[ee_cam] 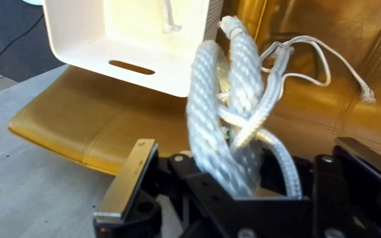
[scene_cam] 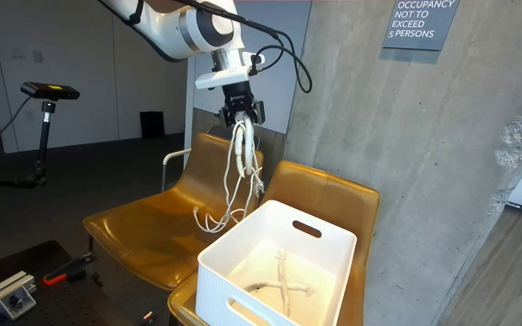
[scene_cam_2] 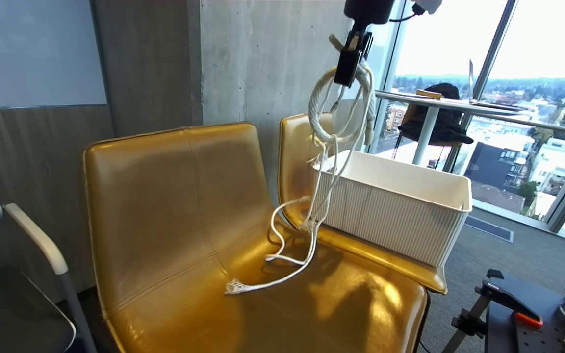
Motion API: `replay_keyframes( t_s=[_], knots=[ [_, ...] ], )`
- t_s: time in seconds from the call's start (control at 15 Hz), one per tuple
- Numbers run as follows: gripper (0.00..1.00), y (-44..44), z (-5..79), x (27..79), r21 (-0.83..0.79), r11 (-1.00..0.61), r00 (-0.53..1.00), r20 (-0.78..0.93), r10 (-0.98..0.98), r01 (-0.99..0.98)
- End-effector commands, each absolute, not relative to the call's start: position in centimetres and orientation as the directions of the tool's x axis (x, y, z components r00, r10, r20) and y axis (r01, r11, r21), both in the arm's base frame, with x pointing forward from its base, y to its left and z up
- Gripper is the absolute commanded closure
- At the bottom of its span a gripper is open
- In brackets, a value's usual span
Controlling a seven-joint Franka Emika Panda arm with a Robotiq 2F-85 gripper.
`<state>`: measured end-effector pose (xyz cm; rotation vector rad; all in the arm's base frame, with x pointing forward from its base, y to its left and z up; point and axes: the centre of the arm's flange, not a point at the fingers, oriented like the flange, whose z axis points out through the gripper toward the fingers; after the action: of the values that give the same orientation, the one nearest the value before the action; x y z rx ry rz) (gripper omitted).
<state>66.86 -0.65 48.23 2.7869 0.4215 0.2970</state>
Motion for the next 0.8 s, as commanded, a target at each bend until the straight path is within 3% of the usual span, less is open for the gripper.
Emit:
replay_keyframes(
  t_s=[0.0,0.47,0.73],
  knots=[
    [1.0,-6.3,53.4,67.9,0.374,-0.908,0.946,0.177,0.271,0.19],
    [1.0,-15.4,60.5,67.6,0.438,-0.896,0.959,0.217,0.181,0.069],
    [1.0,-17.6,58.8,66.0,0.439,-0.897,0.969,0.196,0.151,0.05]
  ],
)
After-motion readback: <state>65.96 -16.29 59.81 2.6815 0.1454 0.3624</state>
